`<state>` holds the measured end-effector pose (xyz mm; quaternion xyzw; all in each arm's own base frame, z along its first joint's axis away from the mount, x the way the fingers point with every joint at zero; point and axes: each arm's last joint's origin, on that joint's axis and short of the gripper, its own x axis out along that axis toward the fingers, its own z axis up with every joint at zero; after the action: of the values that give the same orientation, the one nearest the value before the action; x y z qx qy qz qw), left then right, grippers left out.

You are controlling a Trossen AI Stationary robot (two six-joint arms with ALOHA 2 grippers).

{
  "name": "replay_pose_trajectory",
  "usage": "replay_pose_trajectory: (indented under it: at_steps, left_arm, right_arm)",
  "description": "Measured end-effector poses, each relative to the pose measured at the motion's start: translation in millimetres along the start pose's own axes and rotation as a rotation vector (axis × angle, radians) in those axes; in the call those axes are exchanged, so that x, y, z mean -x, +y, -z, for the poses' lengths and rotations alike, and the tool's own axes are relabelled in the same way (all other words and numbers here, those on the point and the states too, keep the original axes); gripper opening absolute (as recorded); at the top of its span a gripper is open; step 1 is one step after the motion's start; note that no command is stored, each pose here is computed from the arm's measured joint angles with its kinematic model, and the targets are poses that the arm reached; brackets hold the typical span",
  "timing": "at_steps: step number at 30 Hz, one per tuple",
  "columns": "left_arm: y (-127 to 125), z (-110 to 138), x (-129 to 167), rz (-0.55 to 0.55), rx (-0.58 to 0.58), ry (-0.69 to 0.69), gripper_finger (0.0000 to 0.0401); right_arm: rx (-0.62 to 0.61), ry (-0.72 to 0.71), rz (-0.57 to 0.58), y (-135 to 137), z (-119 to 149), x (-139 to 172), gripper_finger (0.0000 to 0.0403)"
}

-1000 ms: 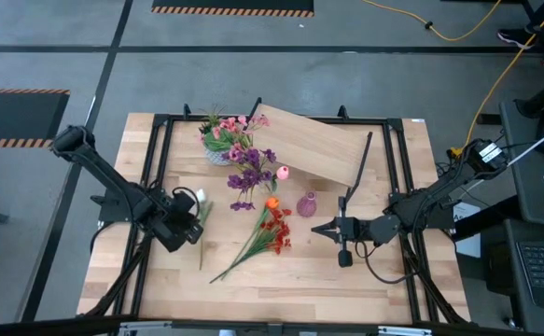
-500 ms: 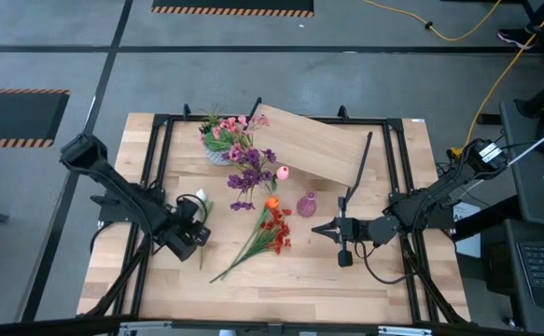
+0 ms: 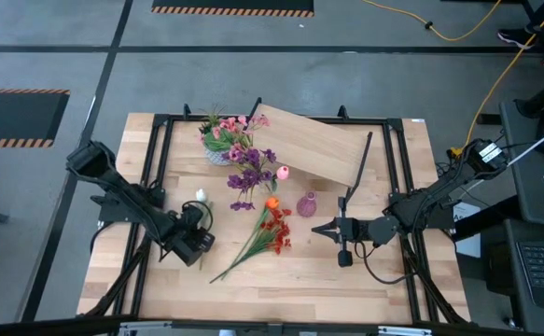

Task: Pick and place flowers into a vace then onto a shelf
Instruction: Put the white tulip into the purple vase

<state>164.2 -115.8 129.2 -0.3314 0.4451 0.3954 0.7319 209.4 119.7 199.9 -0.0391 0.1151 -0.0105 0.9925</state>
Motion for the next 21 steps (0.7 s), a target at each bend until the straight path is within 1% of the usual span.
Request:
replay_pose_trajectory:
  at_steps: [4, 7, 10, 15, 17, 21]
  left_arm:
    - [-1.6, 2.1, -2.8, -0.006, -0.055, 0.016, 0.0159]
    - [-1.8, 2.7, -4.2, -0.012, -0.070, 0.017, 0.0135]
    - [-1.7, 2.8, -4.2, -0.013, -0.072, 0.023, 0.0096]
    - [-2.4, 3.5, -4.2, -0.010, -0.082, 0.048, 0.0016]
    - [-2.4, 3.3, -3.4, -0.006, -0.077, 0.056, 0.0009]
    - [-2.2, 1.9, 0.6, 0.019, -0.110, 0.076, 0.0006]
  right_arm:
    - [0.001, 0.001, 0.000, -0.1, 0.2, 0.0, 0.0000]
    - [0.002, 0.003, 0.000, 0.0, 0.4, 0.0, 0.0000]
    - [0.002, 0.003, 0.000, 0.0, 0.4, 0.0, 0.0000]
    - [0.002, 0.003, 0.000, -0.1, 0.4, 0.0, 0.0000]
    - [0.002, 0.003, 0.000, -0.1, 0.4, 0.0, 0.0000]
    - [0.002, 0.003, 0.000, -0.1, 0.4, 0.0, 0.0000]
